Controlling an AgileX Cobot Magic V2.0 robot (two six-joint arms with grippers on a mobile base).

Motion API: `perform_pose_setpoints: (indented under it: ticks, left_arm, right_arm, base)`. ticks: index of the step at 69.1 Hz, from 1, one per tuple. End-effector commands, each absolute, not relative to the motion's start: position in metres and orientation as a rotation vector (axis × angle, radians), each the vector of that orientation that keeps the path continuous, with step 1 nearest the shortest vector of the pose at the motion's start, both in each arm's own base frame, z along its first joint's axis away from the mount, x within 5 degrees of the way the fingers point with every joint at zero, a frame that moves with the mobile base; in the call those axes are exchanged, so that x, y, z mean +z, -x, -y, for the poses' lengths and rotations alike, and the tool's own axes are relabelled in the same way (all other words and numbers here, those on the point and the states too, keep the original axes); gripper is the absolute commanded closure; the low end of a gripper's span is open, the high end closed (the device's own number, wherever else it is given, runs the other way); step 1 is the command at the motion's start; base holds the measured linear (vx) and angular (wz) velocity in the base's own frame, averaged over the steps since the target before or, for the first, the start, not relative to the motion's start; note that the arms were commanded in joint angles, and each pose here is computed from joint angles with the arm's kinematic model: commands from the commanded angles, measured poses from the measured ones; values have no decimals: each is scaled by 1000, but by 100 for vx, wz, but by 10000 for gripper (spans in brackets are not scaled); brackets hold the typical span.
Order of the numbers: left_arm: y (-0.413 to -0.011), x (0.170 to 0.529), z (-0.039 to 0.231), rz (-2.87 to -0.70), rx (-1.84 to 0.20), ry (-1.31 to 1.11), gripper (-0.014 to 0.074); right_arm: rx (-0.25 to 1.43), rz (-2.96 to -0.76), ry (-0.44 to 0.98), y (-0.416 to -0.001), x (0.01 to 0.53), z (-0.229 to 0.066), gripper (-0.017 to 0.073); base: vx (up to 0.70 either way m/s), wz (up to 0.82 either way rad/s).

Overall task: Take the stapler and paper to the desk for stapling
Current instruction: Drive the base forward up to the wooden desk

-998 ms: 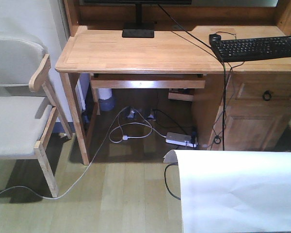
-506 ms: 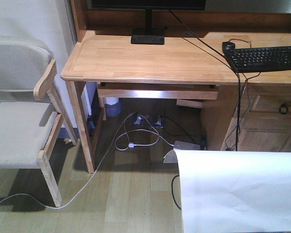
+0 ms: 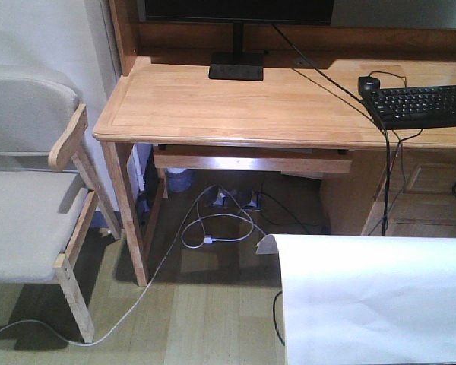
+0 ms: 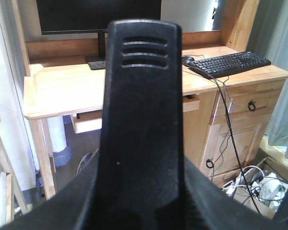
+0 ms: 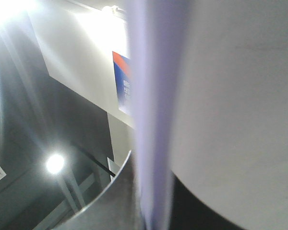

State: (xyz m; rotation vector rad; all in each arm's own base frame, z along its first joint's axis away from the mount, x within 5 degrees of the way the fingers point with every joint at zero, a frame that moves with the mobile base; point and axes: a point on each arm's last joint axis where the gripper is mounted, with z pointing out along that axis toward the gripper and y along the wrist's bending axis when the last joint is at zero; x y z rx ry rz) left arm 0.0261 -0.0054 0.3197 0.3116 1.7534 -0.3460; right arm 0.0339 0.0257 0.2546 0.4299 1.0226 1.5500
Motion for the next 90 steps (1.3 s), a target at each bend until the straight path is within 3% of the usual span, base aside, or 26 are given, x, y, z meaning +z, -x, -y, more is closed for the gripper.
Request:
perform_pose_setpoints:
  ticks: [1, 90]
  left_arm:
    - [-26, 338, 7, -1623, -381, -299, 600]
    - [-26, 338, 7, -1623, -381, -299, 600]
  right_arm:
    - [1578, -962, -375, -29, 267, -26, 564]
    - [1578, -962, -375, -29, 267, -26, 564]
  base:
    - [13, -4]
    - [16, -3]
